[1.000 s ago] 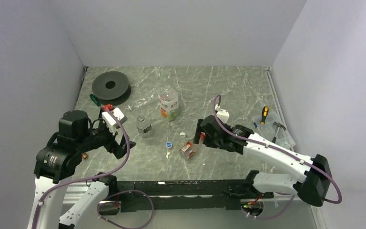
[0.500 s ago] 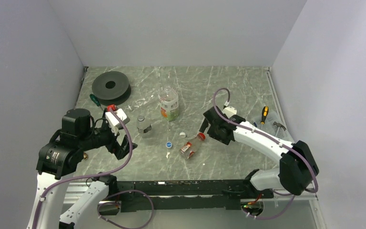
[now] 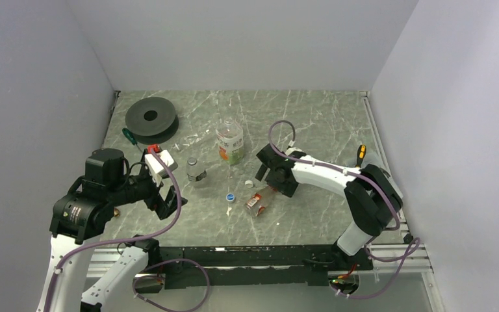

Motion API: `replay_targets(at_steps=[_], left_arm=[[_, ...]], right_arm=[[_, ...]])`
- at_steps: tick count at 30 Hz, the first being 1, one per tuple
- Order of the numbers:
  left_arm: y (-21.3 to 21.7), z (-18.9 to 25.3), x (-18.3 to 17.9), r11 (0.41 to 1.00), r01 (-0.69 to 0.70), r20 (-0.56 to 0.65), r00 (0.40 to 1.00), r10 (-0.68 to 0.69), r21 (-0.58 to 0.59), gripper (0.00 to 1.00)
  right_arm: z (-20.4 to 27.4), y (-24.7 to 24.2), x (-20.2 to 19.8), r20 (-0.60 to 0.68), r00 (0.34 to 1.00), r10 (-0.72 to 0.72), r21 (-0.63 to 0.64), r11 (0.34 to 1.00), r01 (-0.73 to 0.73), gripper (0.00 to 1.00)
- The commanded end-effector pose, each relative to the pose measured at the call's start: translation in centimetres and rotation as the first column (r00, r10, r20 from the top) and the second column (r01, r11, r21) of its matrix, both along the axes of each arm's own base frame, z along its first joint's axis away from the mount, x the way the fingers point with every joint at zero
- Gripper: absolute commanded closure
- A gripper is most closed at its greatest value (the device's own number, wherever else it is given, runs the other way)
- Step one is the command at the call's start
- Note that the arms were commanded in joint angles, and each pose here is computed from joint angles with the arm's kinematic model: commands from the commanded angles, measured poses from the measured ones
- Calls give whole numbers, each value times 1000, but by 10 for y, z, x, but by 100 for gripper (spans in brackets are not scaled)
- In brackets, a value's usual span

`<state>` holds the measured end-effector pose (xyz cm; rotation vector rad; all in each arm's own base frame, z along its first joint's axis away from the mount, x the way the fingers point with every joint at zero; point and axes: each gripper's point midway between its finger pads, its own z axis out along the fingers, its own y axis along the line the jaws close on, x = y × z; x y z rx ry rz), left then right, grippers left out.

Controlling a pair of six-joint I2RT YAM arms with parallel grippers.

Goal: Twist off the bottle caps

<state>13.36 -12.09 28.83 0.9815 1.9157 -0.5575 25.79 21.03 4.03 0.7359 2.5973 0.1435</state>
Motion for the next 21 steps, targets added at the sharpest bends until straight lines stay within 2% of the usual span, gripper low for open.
replay_targets(at_steps=[1,7,11,14,19,21], left_arm=[[-6,8,1,999,41,29,999,-41,-17,1],[-6,11,-1,999,50,38,998,-49,-20,1],[-6,16,-3,998,53,53,997,-52,-26,1],[-8,22,-5,998,59,61,997,-56,-39,1],[-13,29,-9,994,82,55,995,-78,-72,0],[-15,33,-9,993,83,56,995,-78,-89,0]], right_arm=[[7,17,15,53,997,-55,43,998,53,6],[3,13,22,97,991,-97,21,995,95,25],[-4,13,24,102,991,-88,7,996,88,44],[-9,16,23,96,993,-75,16,997,74,53],[-17,16,18,94,994,-51,-10,999,52,56],[-18,14,17,102,994,-42,-20,999,44,64]])
